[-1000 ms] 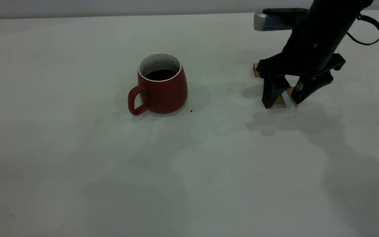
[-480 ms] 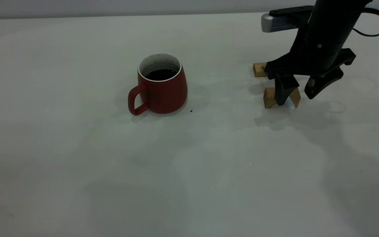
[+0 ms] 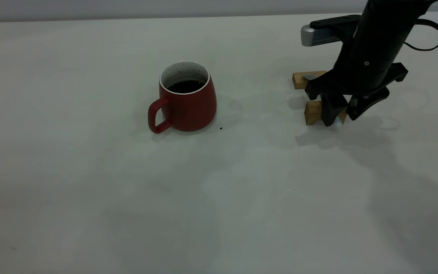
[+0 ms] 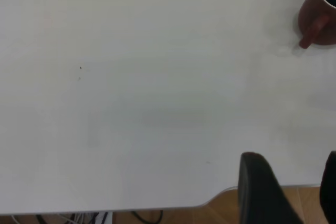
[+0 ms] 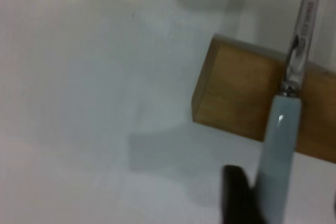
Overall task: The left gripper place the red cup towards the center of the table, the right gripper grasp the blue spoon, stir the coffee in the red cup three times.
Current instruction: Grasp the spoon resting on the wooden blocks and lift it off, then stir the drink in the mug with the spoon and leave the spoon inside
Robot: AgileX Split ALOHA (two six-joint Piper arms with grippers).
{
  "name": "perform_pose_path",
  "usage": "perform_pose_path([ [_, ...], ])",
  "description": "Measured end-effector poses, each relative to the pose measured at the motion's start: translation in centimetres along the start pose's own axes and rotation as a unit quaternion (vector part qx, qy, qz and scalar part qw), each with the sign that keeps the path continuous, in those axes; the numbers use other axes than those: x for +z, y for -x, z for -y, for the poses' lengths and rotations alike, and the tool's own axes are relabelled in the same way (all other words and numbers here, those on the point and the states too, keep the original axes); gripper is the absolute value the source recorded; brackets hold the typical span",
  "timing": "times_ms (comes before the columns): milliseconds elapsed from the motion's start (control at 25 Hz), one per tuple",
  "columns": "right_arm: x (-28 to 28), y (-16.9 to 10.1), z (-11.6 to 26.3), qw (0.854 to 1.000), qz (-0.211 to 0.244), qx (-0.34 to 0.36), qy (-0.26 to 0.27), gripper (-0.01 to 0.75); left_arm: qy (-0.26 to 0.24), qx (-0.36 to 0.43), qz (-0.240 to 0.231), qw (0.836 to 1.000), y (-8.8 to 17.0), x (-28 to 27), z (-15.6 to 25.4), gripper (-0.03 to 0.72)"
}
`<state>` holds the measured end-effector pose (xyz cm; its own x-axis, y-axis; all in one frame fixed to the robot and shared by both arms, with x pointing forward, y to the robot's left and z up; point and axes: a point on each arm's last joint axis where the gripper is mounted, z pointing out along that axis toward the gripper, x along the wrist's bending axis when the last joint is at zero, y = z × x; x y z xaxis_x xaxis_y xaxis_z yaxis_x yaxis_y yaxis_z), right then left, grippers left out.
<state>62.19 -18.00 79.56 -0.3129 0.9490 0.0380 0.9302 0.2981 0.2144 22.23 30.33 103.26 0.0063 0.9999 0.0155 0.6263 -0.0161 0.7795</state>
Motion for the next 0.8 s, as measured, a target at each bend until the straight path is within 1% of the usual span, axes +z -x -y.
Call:
perform_pose_path([
  [120,0.0,0.0,0.0,1.000,0.000,-0.001,0.000,0.213,0.000,0.000,0.000,1.000,0.0,0.0,0.0,0.355],
  [160,0.0,0.0,0.0,1.000,0.000,-0.001,0.000,0.160,0.000,0.000,0.000,1.000,0.0,0.0,0.0,0.355],
  [200,0.0,0.0,0.0,1.000,0.001,-0.001,0.000,0.135,0.000,0.000,0.000,1.000,0.0,0.0,0.0,0.355],
  [400,-1.0,0.0,-0.6,1.000,0.000,-0.003,0.006,0.137,0.000,0.000,0.000,1.000,0.0,0.0,0.0,0.355],
  [480,-2.7,-0.2,-1.5,1.000,-0.004,-0.003,0.005,0.137,0.000,0.000,0.000,1.000,0.0,0.0,0.0,0.355],
  [560,-5.6,-0.5,-2.7,1.000,-0.015,0.010,0.008,0.137,0.000,0.000,0.000,1.000,0.0,0.0,0.0,0.355],
  [680,-9.9,-1.3,-4.0,0.996,-0.055,0.063,-0.014,0.137,0.000,0.000,0.000,1.000,0.0,0.0,0.0,0.355],
  [720,-11.0,-1.8,-4.1,0.992,-0.077,0.091,-0.030,0.137,0.000,0.000,0.000,1.000,0.0,0.0,0.0,0.355],
  [800,-12.6,-3.0,-4.5,0.977,-0.137,0.154,-0.058,0.137,0.000,0.000,0.000,1.000,0.0,0.0,0.0,0.355],
])
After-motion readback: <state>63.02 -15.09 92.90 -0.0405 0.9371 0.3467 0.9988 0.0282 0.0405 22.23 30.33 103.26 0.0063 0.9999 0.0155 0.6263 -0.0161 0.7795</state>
